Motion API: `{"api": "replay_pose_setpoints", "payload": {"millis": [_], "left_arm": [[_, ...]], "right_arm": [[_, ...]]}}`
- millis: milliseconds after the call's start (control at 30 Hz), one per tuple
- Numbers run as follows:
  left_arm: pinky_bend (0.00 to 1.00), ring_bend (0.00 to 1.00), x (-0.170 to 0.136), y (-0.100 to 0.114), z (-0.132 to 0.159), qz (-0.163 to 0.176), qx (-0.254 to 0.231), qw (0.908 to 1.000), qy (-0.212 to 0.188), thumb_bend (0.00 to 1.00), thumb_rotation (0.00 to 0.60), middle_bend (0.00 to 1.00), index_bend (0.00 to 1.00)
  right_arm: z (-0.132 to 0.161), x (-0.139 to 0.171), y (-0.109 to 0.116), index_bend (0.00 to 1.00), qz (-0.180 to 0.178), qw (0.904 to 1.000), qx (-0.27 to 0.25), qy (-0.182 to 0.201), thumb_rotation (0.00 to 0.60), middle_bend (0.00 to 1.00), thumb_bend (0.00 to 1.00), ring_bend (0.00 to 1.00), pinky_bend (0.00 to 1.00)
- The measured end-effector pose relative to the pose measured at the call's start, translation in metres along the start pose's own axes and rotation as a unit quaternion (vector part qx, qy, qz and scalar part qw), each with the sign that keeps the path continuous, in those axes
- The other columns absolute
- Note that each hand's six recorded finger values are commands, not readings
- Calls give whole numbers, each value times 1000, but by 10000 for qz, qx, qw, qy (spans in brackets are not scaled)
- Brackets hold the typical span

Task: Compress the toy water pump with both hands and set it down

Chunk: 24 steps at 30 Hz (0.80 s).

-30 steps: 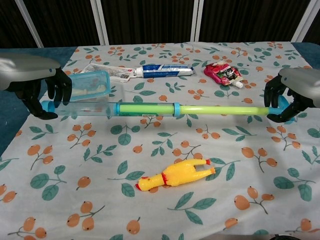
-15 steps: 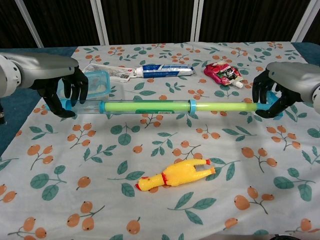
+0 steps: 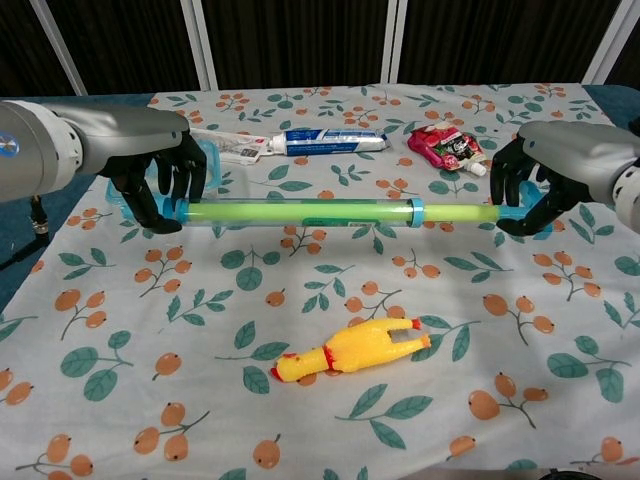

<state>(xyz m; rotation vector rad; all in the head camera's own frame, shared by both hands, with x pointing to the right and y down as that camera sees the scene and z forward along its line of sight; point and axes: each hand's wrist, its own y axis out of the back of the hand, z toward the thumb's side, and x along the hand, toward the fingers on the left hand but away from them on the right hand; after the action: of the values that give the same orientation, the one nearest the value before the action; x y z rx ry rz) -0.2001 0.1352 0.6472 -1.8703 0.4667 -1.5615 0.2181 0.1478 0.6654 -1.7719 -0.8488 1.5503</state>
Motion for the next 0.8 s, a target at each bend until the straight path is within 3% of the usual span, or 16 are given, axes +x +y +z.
{"api": "replay_pose_setpoints", "payload": {"millis": [667, 800], "left_arm": [[470, 359, 1, 2, 15, 10, -89, 9999, -63, 368, 600, 535, 586], [436, 338, 1, 1, 16, 8, -75, 9999, -76, 353, 600, 486, 517]], "right_arm": [[14, 5, -3, 829, 56, 9999, -8, 149, 600, 576, 411, 309, 268], [12, 4, -3, 808, 57, 9999, 4, 120, 600, 522, 386, 288, 267]]}}
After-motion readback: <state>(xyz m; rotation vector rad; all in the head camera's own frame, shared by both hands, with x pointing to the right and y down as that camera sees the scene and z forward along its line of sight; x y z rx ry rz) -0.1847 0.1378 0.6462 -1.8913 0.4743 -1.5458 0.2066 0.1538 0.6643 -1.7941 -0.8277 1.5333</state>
